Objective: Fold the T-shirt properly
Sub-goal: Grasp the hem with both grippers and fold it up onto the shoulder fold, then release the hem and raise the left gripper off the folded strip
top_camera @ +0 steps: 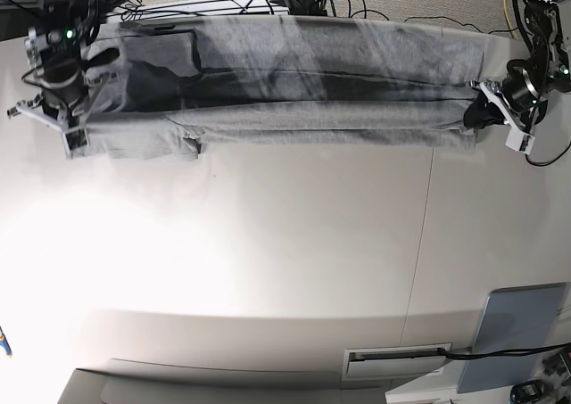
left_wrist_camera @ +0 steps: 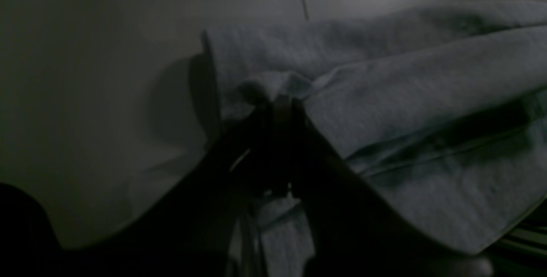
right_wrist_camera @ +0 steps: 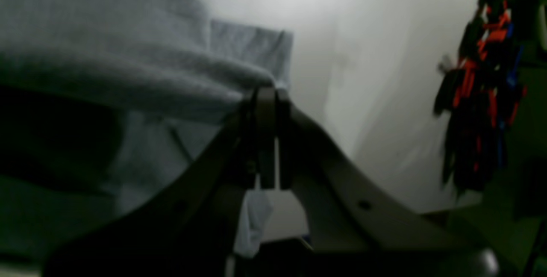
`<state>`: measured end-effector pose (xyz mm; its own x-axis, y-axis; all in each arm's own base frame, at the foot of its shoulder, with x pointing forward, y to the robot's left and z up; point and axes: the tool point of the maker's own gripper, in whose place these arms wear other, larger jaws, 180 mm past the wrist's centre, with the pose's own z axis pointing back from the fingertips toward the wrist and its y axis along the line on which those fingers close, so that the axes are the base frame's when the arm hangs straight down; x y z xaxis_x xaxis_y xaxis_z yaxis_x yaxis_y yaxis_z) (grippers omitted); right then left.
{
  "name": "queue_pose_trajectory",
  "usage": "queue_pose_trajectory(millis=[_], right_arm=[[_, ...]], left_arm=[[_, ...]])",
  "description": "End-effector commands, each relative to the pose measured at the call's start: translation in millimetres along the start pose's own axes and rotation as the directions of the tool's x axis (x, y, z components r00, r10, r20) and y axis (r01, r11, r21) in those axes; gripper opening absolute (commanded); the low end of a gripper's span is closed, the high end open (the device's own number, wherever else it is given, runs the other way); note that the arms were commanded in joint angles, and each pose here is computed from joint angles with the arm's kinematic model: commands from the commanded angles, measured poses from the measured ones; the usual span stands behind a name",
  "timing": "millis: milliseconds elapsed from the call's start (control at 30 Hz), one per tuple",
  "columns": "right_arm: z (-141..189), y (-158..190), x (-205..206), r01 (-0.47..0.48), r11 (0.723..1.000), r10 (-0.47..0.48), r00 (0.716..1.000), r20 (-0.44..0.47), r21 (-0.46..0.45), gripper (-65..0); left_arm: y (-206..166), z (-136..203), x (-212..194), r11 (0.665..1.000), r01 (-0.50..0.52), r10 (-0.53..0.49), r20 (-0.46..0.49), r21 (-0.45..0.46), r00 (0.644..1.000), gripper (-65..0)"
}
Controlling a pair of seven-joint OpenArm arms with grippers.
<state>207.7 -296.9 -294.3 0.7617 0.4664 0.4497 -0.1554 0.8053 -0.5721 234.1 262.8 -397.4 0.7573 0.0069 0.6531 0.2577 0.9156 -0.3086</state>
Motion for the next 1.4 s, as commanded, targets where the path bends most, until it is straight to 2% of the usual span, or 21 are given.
queue_pose_trajectory(millis=[0, 400, 633, 900, 1133, 1367], right_arm=[[7.3, -8.5, 4.8, -0.021, 0.999, 0.022, 0.999, 0.024, -0.034, -65.0], [21.1, 4.0, -32.0, -0.044, 0.999, 0.043, 0.996, -0.079, -0.017, -65.0], [22.9, 17.6, -39.3, 0.013, 1.0, -0.013, 0.995, -0.102, 0.007, -65.0], [24.2, 21.1, -47.3, 0.025, 1.0, -0.023, 0.99, -0.142, 0.012, -65.0], [24.7, 21.6, -50.1, 0.023, 1.0, -0.02, 0.987, -0.158, 0.014, -65.0], [25.6, 21.8, -55.6, 0.022, 1.0, -0.019, 0.982, -0.188, 0.015, -65.0]], left_arm=[[3.5, 6.2, 15.1, 1.0, 0.024, -0.024, 0.036, 0.005, 0.999, -65.0], [3.9, 6.1, 12.1, 1.0, 0.025, -0.025, 0.019, 0.006, 1.0, -65.0], [5.3, 6.2, 11.1, 0.999, 0.033, -0.033, 0.012, 0.013, 0.999, -65.0], [10.3, 10.3, 12.6, 0.999, 0.049, -0.049, -0.002, 0.024, 0.999, -65.0], [10.3, 15.2, 5.6, 0.996, 0.086, -0.084, -0.087, 0.026, 0.993, -65.0], [4.2, 20.9, 0.9, 0.994, 0.102, -0.098, -0.105, 0.032, 0.99, -65.0]])
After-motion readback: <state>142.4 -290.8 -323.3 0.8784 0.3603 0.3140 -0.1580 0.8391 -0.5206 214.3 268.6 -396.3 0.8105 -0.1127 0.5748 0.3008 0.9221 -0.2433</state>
